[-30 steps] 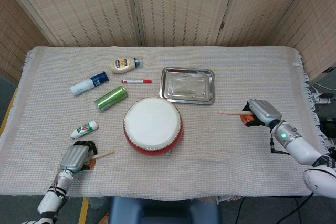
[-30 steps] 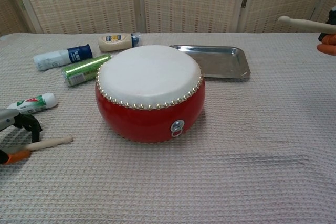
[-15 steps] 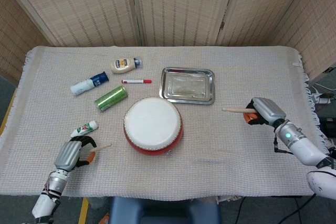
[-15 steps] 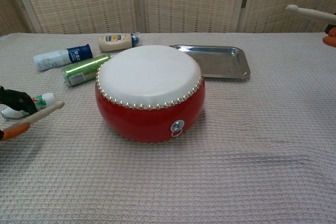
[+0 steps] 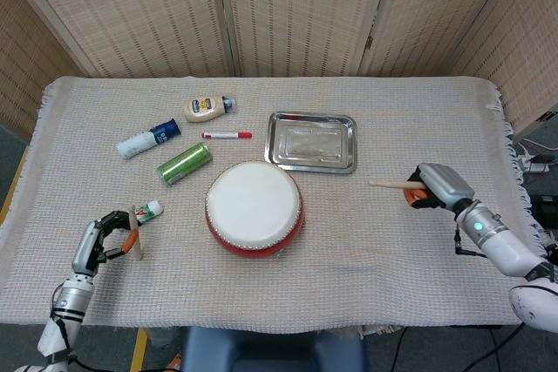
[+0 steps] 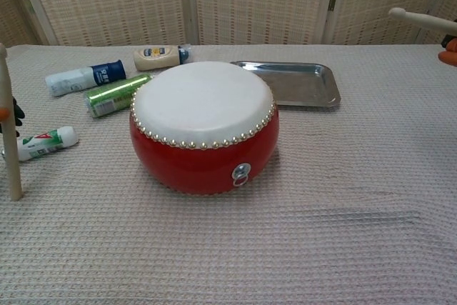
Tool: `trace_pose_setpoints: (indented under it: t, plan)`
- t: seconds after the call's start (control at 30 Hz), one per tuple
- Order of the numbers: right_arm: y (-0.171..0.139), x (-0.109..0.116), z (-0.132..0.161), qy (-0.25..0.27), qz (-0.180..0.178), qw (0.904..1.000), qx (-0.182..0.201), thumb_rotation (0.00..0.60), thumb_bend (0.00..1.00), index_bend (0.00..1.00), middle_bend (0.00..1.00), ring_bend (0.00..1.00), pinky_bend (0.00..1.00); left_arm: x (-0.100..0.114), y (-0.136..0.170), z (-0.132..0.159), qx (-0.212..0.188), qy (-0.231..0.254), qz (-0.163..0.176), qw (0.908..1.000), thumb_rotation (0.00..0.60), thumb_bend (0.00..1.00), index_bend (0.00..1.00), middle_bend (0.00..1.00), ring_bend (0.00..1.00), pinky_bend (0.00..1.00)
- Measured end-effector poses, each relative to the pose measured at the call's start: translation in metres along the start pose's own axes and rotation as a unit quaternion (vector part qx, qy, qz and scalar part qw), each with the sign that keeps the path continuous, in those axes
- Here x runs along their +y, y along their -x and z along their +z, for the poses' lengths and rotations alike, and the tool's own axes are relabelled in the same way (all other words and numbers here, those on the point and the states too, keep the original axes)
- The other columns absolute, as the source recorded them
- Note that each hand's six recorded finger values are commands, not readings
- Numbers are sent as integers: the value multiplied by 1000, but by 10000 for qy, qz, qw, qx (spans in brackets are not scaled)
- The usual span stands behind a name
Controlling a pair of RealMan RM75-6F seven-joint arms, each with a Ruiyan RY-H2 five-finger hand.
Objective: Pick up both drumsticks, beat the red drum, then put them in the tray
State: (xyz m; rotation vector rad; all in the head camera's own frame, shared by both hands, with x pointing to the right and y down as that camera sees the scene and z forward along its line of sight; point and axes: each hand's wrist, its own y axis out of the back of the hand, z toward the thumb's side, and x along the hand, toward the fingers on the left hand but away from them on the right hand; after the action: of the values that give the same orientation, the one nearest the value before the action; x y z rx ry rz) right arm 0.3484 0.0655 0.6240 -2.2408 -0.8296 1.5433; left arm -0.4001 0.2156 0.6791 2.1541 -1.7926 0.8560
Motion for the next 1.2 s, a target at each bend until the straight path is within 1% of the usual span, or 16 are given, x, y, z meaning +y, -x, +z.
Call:
trace_pose_setpoints:
  t: [0.13, 0.23, 0.27, 0.33, 0.37, 0.43, 0.47, 0.57, 0.6, 0.67, 0.73, 0.97, 1.03, 1.1, 1.2]
  plan:
    - [-1, -2, 1, 8, 27, 10000, 8, 600, 1000, 1000, 1000, 1000, 1000, 8, -4, -5, 137, 884, 69, 9960, 600, 455, 431, 449, 389, 377]
    - [-1, -3, 1, 1, 44, 10000, 2, 600, 1000, 1000, 1000, 1000, 1000, 12, -7, -9, 271, 1580, 70, 9871, 600, 456, 406, 442, 390, 388]
    - [-1, -4, 1, -5, 54, 10000, -4, 600, 1000, 1000, 1000, 1000, 1000, 14, -8, -11, 322, 1873, 68, 9818, 600, 457, 401, 440, 389, 390]
    - [-1, -4, 0, -7, 63, 10000, -11, 600, 1000, 1000, 1000, 1000, 1000, 16, -9, -13, 398, 2309, 65, 9721, 600, 459, 384, 434, 389, 392]
    - [-1, -4, 0, -5, 64, 10000, -11, 600, 1000, 1000, 1000, 1000, 1000, 17, -10, -15, 446, 2585, 59, 9650, 600, 458, 373, 431, 389, 393]
    - [-1, -5, 1, 8, 61, 10000, -9, 600, 1000, 1000, 1000, 1000, 1000, 19, -11, -17, 509, 2958, 46, 9539, 600, 460, 344, 423, 389, 404]
    - [-1, -5, 1, 11, 60, 10000, -5, 600, 1000, 1000, 1000, 1000, 1000, 21, -12, -18, 539, 3172, 33, 9468, 600, 461, 338, 422, 390, 409]
    - [-1, -5, 1, 26, 62, 10000, 4, 600, 1000, 1000, 1000, 1000, 1000, 23, -13, -17, 569, 3511, -49, 9346, 600, 461, 330, 427, 417, 452]
    - [-1, -5, 1, 30, 60, 10000, 8, 600, 1000, 1000, 1000, 1000, 1000, 24, -12, -17, 570, 3552, -73, 9330, 600, 461, 331, 434, 432, 466]
    - [-1, -5, 1, 40, 54, 10000, 18, 600, 1000, 1000, 1000, 1000, 1000, 24, -11, -17, 563, 3519, -119, 9343, 600, 461, 340, 454, 454, 479]
    - [-1, -6, 1, 56, 55, 10000, 24, 600, 1000, 1000, 1000, 1000, 1000, 23, -10, -16, 552, 3376, -155, 9395, 600, 459, 359, 474, 469, 492]
    - [-1, -5, 2, 95, 53, 9999, 59, 600, 1000, 1000, 1000, 1000, 1000, 14, -6, -12, 438, 2447, -227, 9683, 595, 413, 436, 563, 547, 557]
    - [-1, -5, 2, 108, 44, 9999, 65, 600, 1000, 1000, 1000, 1000, 1000, 11, -5, -11, 403, 2213, -235, 9741, 574, 404, 456, 587, 569, 572]
    - [-2, -4, 1, 120, 32, 9999, 70, 600, 1000, 1000, 1000, 1000, 1000, 6, -3, -10, 369, 1977, -242, 9793, 523, 382, 481, 605, 586, 582]
    - [-2, -3, 1, 130, 14, 9999, 73, 600, 1000, 1000, 1000, 1000, 1000, 0, -1, -9, 346, 1733, -238, 9840, 443, 358, 504, 617, 599, 589]
